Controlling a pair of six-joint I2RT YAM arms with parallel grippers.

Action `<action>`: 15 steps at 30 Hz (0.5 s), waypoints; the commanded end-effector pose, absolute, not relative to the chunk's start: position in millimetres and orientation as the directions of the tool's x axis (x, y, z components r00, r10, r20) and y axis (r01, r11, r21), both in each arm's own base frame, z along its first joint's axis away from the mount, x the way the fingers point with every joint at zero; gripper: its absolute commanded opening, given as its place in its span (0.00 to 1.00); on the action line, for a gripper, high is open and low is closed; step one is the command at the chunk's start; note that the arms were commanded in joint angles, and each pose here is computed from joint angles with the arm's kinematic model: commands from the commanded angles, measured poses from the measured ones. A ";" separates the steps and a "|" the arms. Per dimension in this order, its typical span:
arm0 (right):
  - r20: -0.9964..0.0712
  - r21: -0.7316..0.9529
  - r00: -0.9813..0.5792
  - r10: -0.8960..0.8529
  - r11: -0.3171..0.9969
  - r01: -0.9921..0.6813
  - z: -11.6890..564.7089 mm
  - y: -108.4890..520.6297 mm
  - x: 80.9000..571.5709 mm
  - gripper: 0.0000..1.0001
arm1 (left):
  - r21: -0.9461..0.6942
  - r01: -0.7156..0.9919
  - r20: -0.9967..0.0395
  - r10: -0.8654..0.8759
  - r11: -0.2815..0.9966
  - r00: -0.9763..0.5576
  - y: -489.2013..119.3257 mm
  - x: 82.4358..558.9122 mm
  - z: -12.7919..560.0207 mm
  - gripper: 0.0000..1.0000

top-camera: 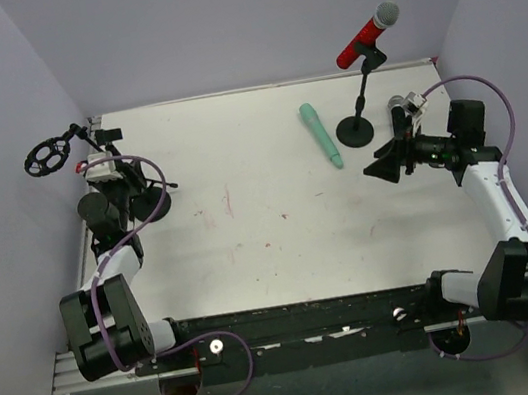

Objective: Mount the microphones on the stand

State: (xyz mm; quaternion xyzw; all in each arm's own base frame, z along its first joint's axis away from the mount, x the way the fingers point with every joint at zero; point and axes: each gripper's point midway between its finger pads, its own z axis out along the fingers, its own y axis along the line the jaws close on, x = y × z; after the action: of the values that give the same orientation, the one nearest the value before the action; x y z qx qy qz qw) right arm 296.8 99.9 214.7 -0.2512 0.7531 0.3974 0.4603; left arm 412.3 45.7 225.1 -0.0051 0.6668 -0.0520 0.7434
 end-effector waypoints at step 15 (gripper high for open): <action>-0.896 0.371 -0.445 -0.011 0.533 -0.761 221.3 103.3 297.1 0.87 | -0.005 0.222 -0.989 -0.037 0.975 0.143 21.3 407.9 248.5 0.00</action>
State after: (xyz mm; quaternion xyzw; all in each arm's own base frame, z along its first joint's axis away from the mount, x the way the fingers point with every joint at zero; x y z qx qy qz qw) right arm 298.5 99.6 210.4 -0.2469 0.7563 0.4009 0.4543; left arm 413.9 38.6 226.5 0.0281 0.6673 -0.0626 0.7416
